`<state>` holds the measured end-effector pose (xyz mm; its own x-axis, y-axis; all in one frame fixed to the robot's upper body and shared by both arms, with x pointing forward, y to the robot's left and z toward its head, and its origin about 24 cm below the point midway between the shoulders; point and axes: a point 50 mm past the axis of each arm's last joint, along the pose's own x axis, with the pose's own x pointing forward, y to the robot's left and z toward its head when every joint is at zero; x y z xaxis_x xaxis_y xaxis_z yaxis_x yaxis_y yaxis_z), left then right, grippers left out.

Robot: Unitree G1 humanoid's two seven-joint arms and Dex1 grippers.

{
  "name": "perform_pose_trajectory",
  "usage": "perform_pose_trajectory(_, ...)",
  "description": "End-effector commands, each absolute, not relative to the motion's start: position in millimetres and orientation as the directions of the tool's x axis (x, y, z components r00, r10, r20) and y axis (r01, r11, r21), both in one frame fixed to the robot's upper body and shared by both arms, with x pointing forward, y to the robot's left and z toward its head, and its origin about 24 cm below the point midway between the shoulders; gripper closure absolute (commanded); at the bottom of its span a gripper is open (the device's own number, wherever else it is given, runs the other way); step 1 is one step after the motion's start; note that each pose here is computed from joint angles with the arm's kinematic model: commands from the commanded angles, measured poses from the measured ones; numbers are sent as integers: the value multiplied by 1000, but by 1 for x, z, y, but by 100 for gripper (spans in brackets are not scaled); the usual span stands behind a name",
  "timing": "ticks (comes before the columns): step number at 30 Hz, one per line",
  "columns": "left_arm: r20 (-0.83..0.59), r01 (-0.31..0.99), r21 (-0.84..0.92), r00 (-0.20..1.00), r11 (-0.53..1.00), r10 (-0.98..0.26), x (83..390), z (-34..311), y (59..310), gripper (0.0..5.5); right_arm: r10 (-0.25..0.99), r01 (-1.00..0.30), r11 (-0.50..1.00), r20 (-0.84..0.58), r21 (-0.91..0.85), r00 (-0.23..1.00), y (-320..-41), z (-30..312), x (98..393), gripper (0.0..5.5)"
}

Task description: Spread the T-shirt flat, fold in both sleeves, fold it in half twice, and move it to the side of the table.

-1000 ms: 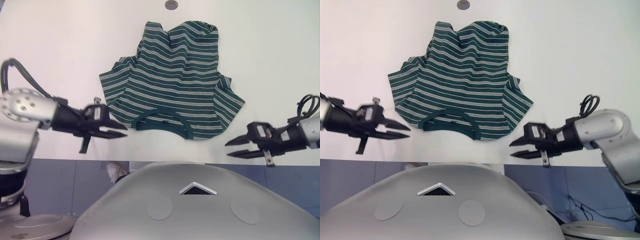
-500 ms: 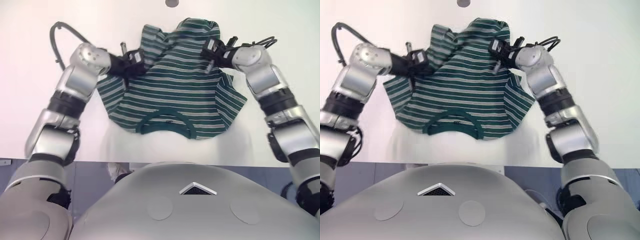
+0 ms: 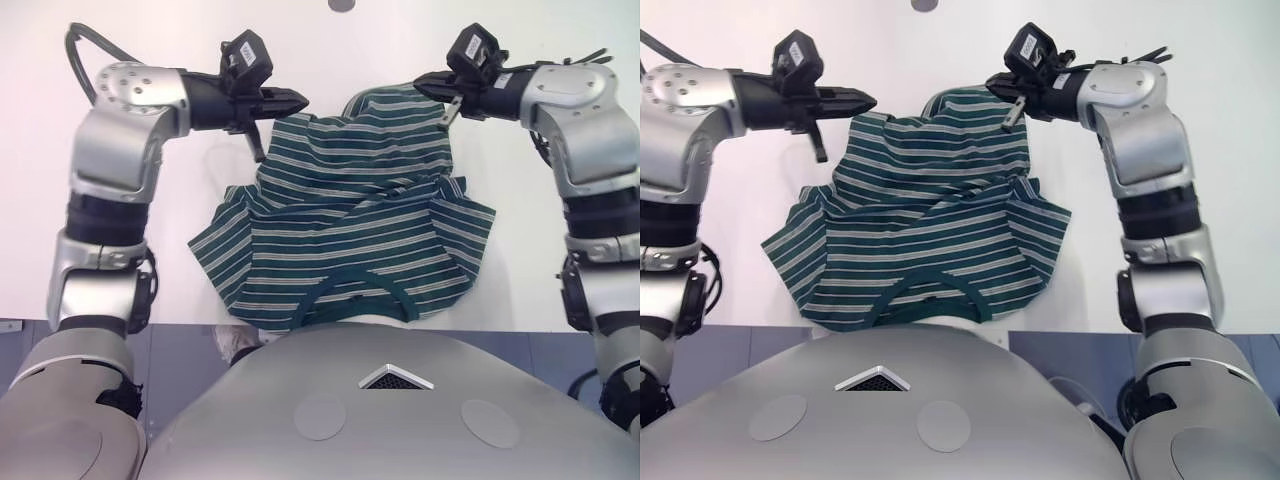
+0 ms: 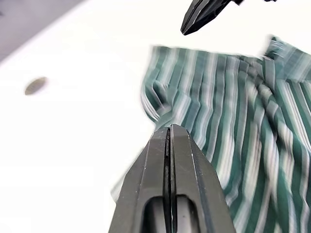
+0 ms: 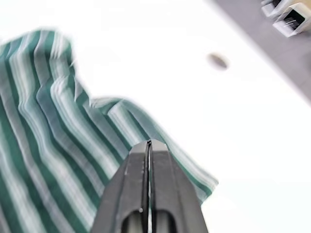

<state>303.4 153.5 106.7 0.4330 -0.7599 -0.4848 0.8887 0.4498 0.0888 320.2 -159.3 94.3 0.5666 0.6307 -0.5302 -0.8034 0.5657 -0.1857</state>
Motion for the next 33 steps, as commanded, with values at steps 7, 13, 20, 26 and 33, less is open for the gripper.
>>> perform_pose_trajectory(7, -552, 731, -113, 517, 672, -655, 320, 78, 175, 444, 573, -807, 573, -635, -142, 518, -141, 36, 328, 550)
perform_pose_trajectory(13, -595, 695, -245, 443, 676, -671, 298, 65, 188, 439, 562, -805, 577, -646, -140, 516, -145, 32, 324, 550)
perform_pose_trajectory(20, -515, 642, -398, 435, 655, -739, 303, 59, 179, 439, 553, -816, 559, -666, -149, 501, -146, 25, 318, 550)
perform_pose_trajectory(26, -366, 616, -497, 490, 611, -791, 317, 67, 173, 488, 543, -819, 551, -675, -163, 500, -144, 22, 317, 550)
perform_pose_trajectory(33, -194, 895, -311, 269, 319, -943, 278, 100, 124, 548, 534, -810, 561, -674, -168, 510, -148, 22, 316, 550)
